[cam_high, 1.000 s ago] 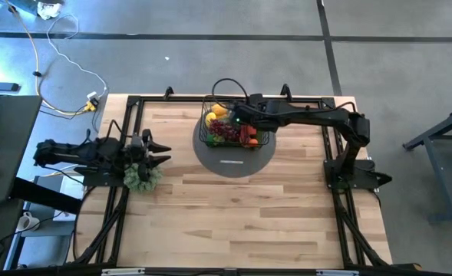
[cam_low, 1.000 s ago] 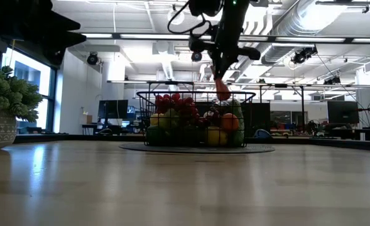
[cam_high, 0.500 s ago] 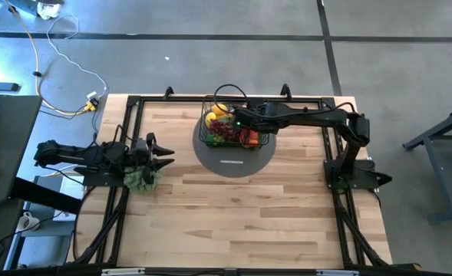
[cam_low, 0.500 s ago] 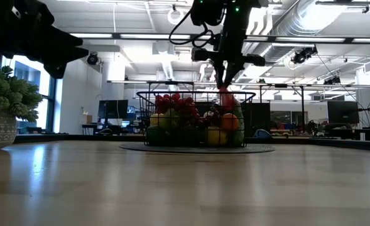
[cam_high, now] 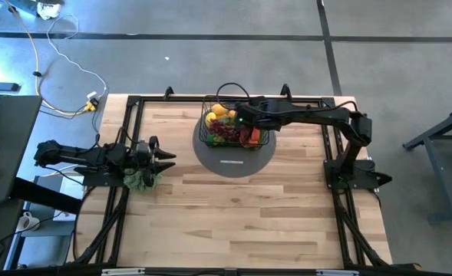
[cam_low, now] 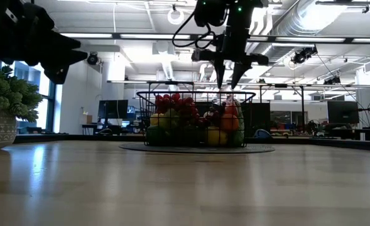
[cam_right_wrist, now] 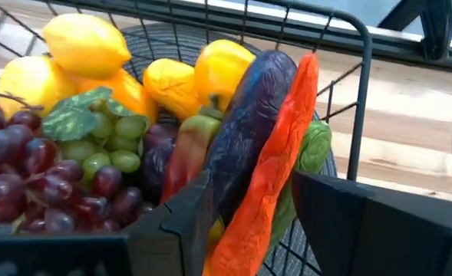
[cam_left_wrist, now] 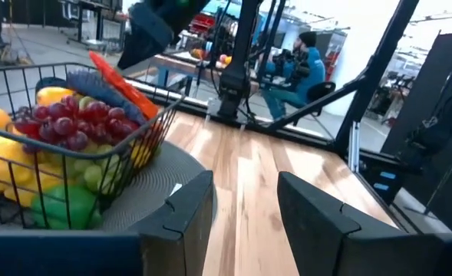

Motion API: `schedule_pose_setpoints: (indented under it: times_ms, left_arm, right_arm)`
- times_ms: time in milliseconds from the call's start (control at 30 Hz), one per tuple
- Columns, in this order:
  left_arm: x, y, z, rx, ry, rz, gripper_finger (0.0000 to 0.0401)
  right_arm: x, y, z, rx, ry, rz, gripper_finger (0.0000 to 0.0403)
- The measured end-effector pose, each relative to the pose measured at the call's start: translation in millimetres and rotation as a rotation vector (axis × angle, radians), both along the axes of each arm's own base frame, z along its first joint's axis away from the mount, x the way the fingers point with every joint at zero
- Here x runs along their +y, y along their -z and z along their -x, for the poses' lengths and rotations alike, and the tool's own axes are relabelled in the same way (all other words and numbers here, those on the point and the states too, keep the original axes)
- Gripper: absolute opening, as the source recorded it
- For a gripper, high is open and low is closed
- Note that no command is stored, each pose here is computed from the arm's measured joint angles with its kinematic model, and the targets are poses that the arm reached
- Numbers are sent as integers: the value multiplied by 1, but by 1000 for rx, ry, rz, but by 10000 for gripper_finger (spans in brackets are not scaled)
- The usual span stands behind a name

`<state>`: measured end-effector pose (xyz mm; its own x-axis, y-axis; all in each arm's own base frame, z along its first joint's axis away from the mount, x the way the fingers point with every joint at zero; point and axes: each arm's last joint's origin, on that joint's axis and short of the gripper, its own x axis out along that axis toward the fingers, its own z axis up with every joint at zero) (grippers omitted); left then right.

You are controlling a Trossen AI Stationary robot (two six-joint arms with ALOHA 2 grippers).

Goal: Build produce basket
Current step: Return to Home Position

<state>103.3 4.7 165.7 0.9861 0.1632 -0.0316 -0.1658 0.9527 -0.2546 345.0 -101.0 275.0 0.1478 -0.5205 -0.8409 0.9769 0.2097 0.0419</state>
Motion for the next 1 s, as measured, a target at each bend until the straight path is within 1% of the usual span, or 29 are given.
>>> schedule_pose_setpoints:
  times_ms: [133,233,400,567,667,833,1000]
  left_arm:
    - [0,0,0,3,-1,-11,135]
    - [0,0,0,4,-1,-12,135]
    - [0,0,0,9,-2,-34,135]
    - [0,0,0,10,-3,-31,135]
    - [0,1,0,15,-3,-31,135]
    - [0,1,0,19,-3,-31,135]
    - [0,2,0,23,-3,-31,135]
  right_arm:
    - [5,-10,1,-11,-43,22,161]
    - [12,-21,0,-17,-118,53,161]
    - [30,-39,0,-24,-246,112,161]
    - [51,-48,0,-25,-337,169,161]
    - [62,-53,2,-15,-369,199,161]
    - [72,-67,18,16,-396,254,161]
    - [73,-83,46,52,-406,314,161]
